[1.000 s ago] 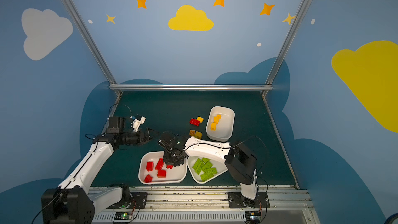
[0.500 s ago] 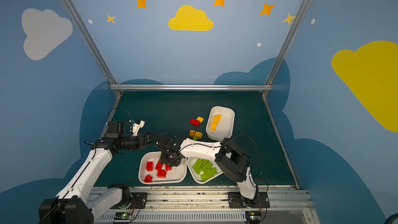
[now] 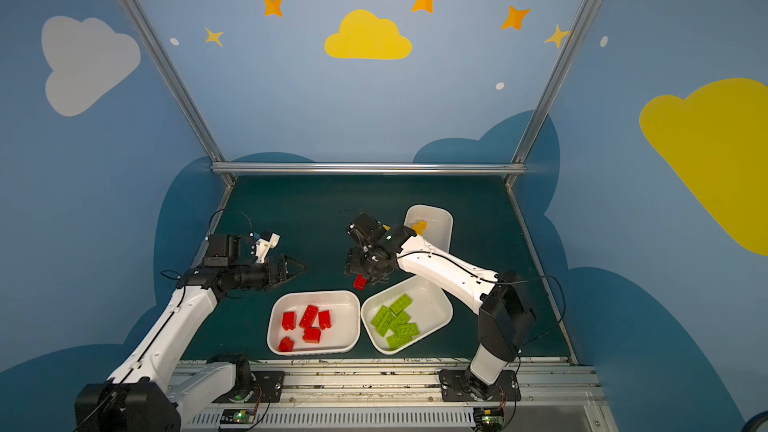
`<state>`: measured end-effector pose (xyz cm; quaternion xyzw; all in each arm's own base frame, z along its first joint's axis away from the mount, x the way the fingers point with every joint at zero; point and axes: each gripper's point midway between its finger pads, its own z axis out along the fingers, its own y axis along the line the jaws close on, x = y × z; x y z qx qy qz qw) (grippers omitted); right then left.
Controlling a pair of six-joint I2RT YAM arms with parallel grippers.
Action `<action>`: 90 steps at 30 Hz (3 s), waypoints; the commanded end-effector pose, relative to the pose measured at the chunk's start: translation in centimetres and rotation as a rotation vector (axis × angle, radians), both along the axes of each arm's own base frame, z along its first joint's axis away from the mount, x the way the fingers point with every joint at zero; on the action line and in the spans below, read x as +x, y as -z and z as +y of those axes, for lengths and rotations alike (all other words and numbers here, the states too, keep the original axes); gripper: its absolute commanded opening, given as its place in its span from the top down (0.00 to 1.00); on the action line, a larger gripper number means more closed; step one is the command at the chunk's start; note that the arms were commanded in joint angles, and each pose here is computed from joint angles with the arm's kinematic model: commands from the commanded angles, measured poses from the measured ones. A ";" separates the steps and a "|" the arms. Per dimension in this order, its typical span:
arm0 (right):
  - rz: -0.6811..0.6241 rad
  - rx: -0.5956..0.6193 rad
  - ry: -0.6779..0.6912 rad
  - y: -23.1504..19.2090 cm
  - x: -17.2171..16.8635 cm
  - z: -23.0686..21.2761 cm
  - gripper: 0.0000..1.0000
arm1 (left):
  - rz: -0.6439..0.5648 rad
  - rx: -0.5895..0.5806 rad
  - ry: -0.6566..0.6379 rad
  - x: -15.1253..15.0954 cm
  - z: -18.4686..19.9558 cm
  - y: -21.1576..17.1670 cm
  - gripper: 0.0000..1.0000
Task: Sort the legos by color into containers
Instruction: 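Return the right gripper to the pile and grasp a yellow brick, then carry the yellow brick with the right gripper and drop it into the far bin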
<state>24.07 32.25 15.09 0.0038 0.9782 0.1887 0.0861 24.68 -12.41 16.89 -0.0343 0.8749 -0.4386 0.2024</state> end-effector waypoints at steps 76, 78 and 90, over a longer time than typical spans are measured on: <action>-0.179 -0.294 -0.015 -1.4 13.8 -13.2 0.83 | 0.000 -0.055 0.021 -0.5 -0.7 0.1 0.01; -0.172 -0.315 0.007 -0.8 15.0 -15.0 0.84 | -0.002 -0.057 0.017 -0.3 -0.7 0.1 0.00; -0.105 -0.442 0.125 4.9 23.2 -21.8 0.83 | 0.001 -0.055 -0.007 0.5 -0.5 0.2 0.00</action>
